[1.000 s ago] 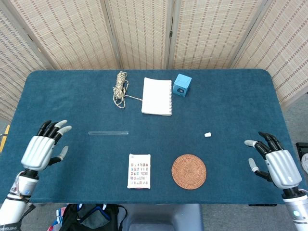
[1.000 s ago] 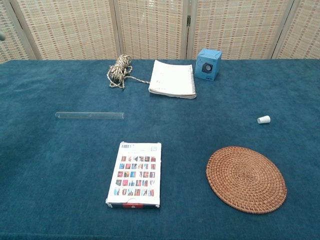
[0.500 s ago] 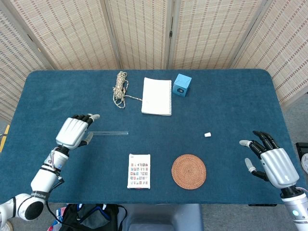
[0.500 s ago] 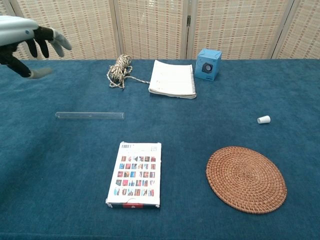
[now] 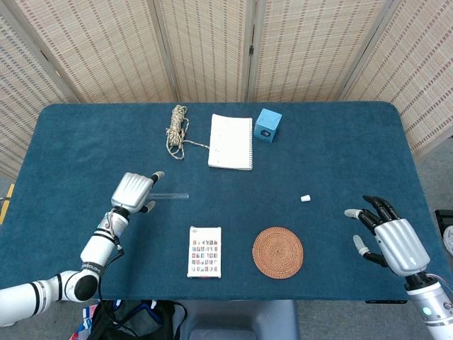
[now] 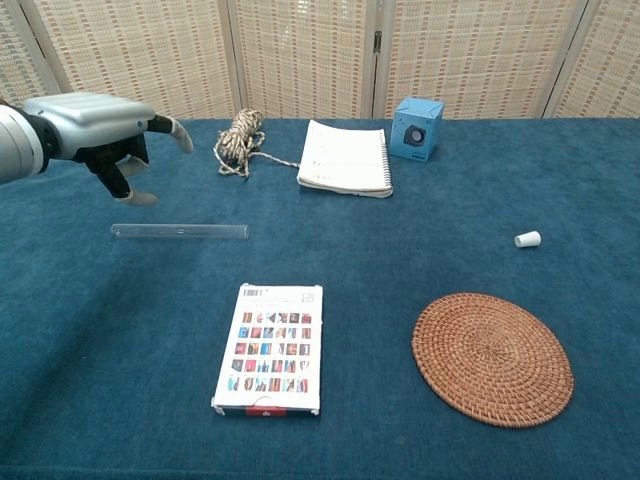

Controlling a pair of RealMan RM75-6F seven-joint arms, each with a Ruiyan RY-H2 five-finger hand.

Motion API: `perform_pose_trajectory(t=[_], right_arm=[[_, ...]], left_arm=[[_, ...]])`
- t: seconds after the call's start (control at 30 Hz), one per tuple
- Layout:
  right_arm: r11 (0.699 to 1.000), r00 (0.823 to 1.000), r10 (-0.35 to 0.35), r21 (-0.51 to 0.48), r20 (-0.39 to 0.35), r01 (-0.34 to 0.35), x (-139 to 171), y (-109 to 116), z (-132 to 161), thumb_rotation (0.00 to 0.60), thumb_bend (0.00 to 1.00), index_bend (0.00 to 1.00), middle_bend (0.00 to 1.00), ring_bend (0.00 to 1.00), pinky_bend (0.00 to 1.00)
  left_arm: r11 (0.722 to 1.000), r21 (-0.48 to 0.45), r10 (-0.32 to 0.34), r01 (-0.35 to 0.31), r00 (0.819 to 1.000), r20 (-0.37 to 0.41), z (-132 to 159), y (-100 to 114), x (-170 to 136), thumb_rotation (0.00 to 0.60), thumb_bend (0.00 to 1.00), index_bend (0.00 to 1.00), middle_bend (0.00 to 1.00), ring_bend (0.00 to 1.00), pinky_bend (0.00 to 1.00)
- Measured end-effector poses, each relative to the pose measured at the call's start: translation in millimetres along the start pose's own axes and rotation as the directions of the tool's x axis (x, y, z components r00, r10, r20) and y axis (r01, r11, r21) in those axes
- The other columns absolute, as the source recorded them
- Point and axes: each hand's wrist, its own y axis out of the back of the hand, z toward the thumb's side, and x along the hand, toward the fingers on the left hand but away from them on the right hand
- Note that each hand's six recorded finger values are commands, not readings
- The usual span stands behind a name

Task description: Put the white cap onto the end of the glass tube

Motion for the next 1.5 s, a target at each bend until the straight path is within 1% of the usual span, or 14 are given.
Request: perform_pose_trajectory(t=[0.27, 0.43, 0.7, 0.73, 0.83, 0.87, 0.93, 1.0, 1.03, 1.2, 1.5], right_arm=[[1.0, 1.0, 0.009, -0.009, -0.003, -0.009, -4, -4, -2, 0.6, 0.45, 0.25, 0.35, 0.1, 0.09], [1.0, 1.0, 0.012, -0.015, 0.004, -0.012, -5, -6, -5, 0.6, 0.45, 0.25, 0.35, 0.1, 0.09], [1.0, 1.0, 0.018, -0.019, 0.008, -0.018, -8, -8, -9, 0.6, 0.45, 0.25, 0.35, 0.1, 0.09], [1.0, 1.0, 0.019, -0.02, 0.009, -0.019, -8, -9, -9, 0.6, 0.45, 0.25, 0.35, 0.1, 0.09], [1.0, 1.0, 0.02, -0.02, 0.012, -0.019, -8, -9, -10, 0.6, 0.45, 0.25, 0.35, 0.1, 0.09], [1.0, 1.0, 0.02, -0.02, 0.013, -0.02, -8, -9, -11, 0.6, 0.45, 0.25, 0.35, 0.1, 0.09], [1.0, 1.0, 0.019, -0.02, 0.015, -0.019, -8, -9, -12, 0.6, 0.45, 0.25, 0.35, 0.1, 0.09], [1.0, 1.0, 0.019, -0.019, 0.018, -0.019, -7, -9, -12, 0.6, 0.45, 0.25, 0.35, 0.1, 0.09], [1.0, 1.0, 0.02, -0.019, 0.02, -0.019, -7, -9, -13, 0.6, 0.45, 0.25, 0.35, 0.1, 0.09], [1.0, 0.999, 0.023, -0.02, 0.026, -0.022, -7, -9, -15, 0.6, 0.45, 0.25, 0.35, 0.1, 0.09], [1.0, 0.999, 0.023, -0.02, 0.032, -0.022, -7, -9, -16, 0.6, 0.45, 0.25, 0.35, 0.1, 0.09]], left_arm=[[0.998, 0.019, -0.065, 0.066, 0.997, -0.039, 2, -18, 20, 0.6, 0.25, 0.41, 0.95, 0.97, 1.0], [0.994, 0.032, -0.104, 0.106, 0.993, -0.056, 2, -26, 30, 0.596, 0.25, 0.42, 0.95, 0.97, 1.0], [0.989, 0.007, -0.147, 0.148, 0.986, -0.08, 6, -36, 43, 0.478, 0.25, 0.42, 0.96, 0.97, 1.0], [0.989, 0.002, -0.15, 0.151, 0.985, -0.083, 7, -37, 45, 0.472, 0.25, 0.42, 0.96, 0.97, 1.0], [0.988, -0.003, -0.155, 0.156, 0.984, -0.088, 9, -39, 49, 0.427, 0.25, 0.43, 0.96, 0.98, 1.0], [0.987, -0.004, -0.159, 0.16, 0.983, -0.089, 10, -41, 50, 0.423, 0.25, 0.43, 0.96, 0.98, 1.0], [0.987, -0.002, -0.163, 0.163, 0.983, -0.088, 12, -43, 52, 0.433, 0.25, 0.43, 0.96, 0.98, 1.0], [0.986, 0.002, -0.164, 0.165, 0.983, -0.086, 15, -45, 54, 0.474, 0.25, 0.44, 0.96, 0.98, 1.0], [0.986, 0.004, -0.164, 0.165, 0.983, -0.085, 15, -46, 55, 0.483, 0.25, 0.44, 0.96, 0.98, 1.0], [0.987, 0.004, -0.162, 0.163, 0.983, -0.087, 17, -49, 58, 0.503, 0.25, 0.44, 0.96, 0.98, 1.0], [0.986, 0.003, -0.167, 0.168, 0.981, -0.102, 15, -54, 62, 0.518, 0.26, 0.45, 0.96, 0.98, 1.0]])
